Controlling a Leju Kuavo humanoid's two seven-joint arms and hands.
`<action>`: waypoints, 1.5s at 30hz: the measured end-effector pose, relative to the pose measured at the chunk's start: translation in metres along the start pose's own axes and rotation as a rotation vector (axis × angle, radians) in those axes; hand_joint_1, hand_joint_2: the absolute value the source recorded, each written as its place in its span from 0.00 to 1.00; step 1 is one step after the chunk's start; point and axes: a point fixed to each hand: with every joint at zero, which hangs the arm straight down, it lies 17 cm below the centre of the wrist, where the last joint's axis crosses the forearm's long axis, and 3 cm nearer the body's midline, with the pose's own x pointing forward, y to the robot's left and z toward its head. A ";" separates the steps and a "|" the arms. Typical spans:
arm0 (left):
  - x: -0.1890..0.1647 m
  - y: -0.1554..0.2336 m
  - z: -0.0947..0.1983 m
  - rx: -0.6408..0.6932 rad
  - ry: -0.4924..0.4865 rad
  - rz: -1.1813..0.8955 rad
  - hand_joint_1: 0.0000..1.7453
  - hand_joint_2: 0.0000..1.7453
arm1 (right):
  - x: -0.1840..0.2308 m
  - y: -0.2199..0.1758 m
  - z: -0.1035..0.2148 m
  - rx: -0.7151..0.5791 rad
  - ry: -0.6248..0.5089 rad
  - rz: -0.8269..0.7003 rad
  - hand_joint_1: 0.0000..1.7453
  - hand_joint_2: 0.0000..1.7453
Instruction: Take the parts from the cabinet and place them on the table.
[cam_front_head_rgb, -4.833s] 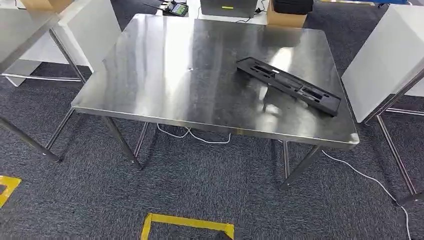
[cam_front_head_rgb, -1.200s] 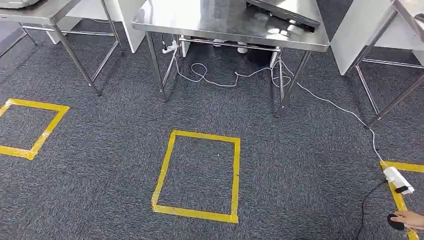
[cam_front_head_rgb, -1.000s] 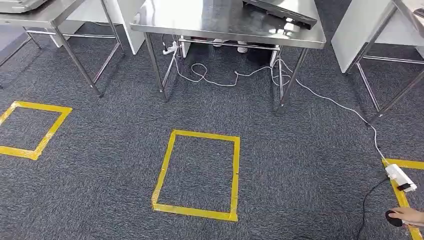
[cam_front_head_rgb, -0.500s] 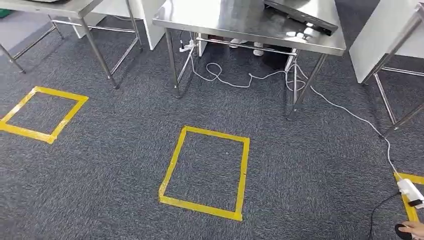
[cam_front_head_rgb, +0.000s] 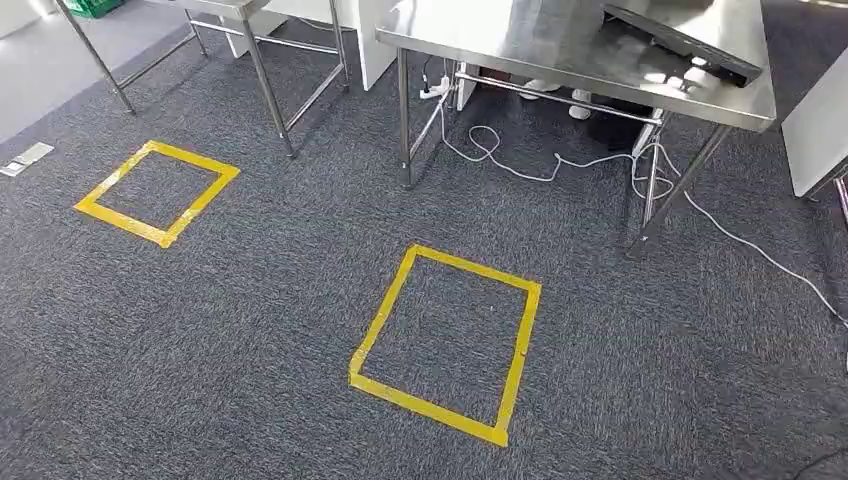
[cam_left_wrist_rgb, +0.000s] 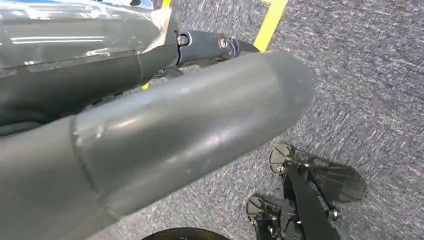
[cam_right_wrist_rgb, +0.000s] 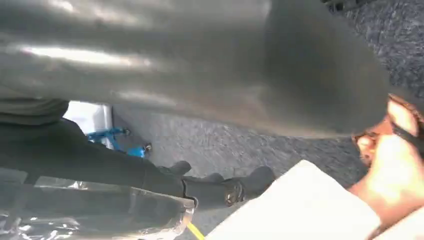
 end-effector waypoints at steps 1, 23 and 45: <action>-0.001 0.000 0.000 0.001 0.001 -0.002 0.00 0.00 | 0.000 0.001 0.000 0.001 0.001 -0.002 0.00 0.00; 0.002 -0.001 0.000 0.000 0.000 -0.021 0.00 0.00 | -0.003 0.003 0.001 0.012 0.031 0.022 0.00 0.00; 0.003 -0.003 0.000 -0.001 0.001 -0.026 0.00 0.00 | -0.003 0.003 0.001 0.015 0.048 0.034 0.00 0.00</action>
